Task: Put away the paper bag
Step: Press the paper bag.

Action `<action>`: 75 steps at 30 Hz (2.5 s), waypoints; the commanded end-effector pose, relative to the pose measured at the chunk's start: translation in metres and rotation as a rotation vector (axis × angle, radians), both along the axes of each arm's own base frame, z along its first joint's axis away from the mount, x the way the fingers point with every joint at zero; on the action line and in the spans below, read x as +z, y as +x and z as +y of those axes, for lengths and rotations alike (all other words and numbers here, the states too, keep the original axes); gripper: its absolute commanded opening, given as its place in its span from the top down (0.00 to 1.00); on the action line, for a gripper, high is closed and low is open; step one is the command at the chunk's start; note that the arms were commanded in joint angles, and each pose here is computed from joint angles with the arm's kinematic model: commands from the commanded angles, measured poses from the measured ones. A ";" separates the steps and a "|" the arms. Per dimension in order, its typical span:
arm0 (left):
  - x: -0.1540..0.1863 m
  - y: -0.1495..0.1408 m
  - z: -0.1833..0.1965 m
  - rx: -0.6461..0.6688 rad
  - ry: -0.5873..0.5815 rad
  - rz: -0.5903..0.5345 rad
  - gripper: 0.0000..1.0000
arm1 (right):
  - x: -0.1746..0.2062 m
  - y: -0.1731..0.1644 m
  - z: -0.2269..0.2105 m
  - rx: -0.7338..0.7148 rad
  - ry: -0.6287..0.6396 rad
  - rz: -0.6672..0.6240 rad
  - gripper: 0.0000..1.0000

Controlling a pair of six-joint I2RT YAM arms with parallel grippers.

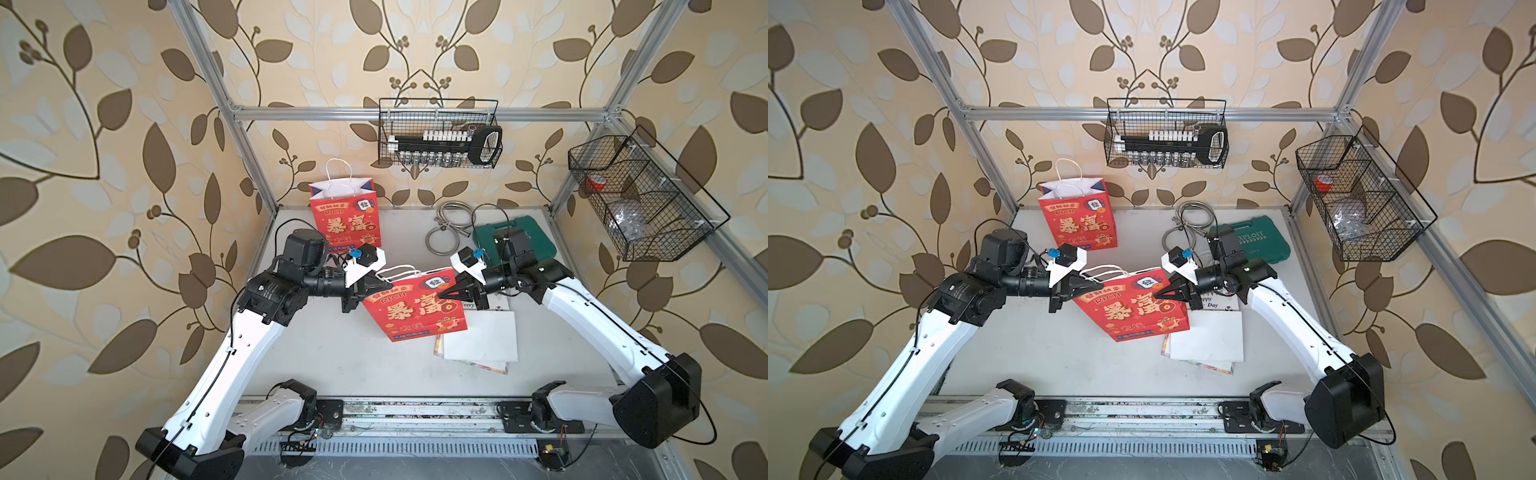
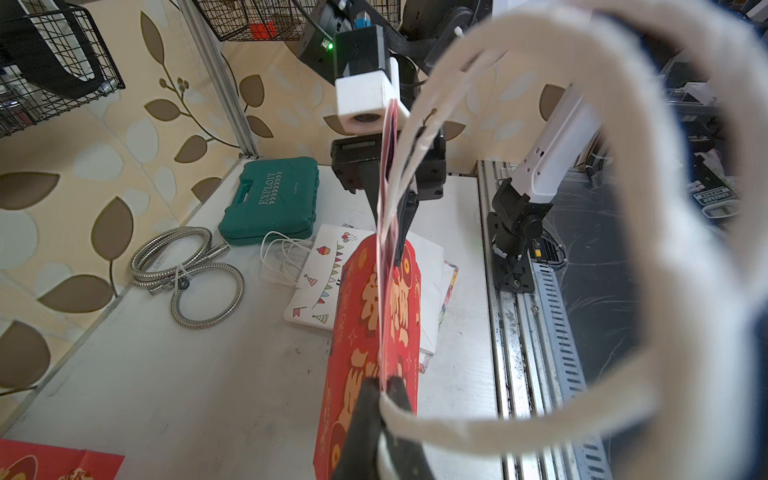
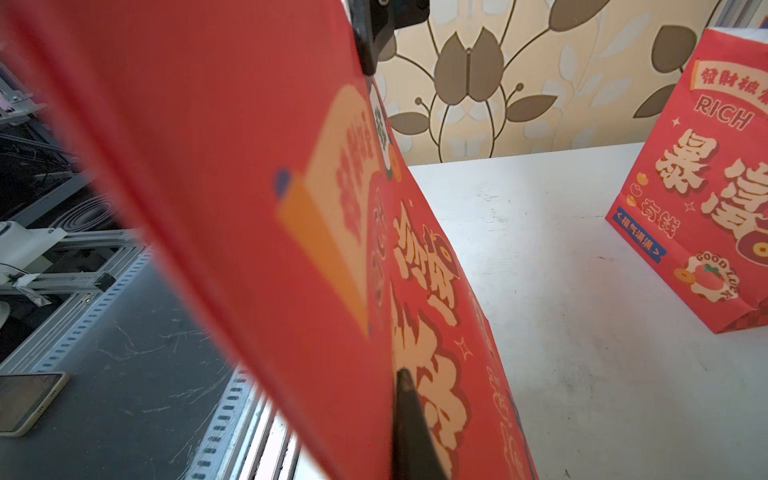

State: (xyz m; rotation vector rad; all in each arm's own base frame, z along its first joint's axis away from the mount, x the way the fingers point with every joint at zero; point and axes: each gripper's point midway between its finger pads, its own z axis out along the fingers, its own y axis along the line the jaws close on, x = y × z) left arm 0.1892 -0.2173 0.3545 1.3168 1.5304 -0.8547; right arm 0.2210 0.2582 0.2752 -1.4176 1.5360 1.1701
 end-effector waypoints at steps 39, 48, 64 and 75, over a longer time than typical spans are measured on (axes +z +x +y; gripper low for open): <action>0.061 -0.009 0.005 0.001 -0.072 -0.194 1.00 | -0.055 -0.004 -0.024 -0.105 -0.172 -0.028 0.45; 0.056 -0.007 0.005 0.006 -0.065 -0.184 1.00 | -0.028 -0.006 -0.018 -0.079 -0.095 -0.028 0.83; 0.020 0.005 -0.006 -0.019 -0.082 -0.039 1.00 | 0.062 -0.002 0.010 -0.047 0.101 -0.179 1.00; -0.002 0.013 -0.007 -0.006 -0.044 0.016 1.00 | 0.080 -0.001 0.018 -0.034 0.169 -0.167 0.96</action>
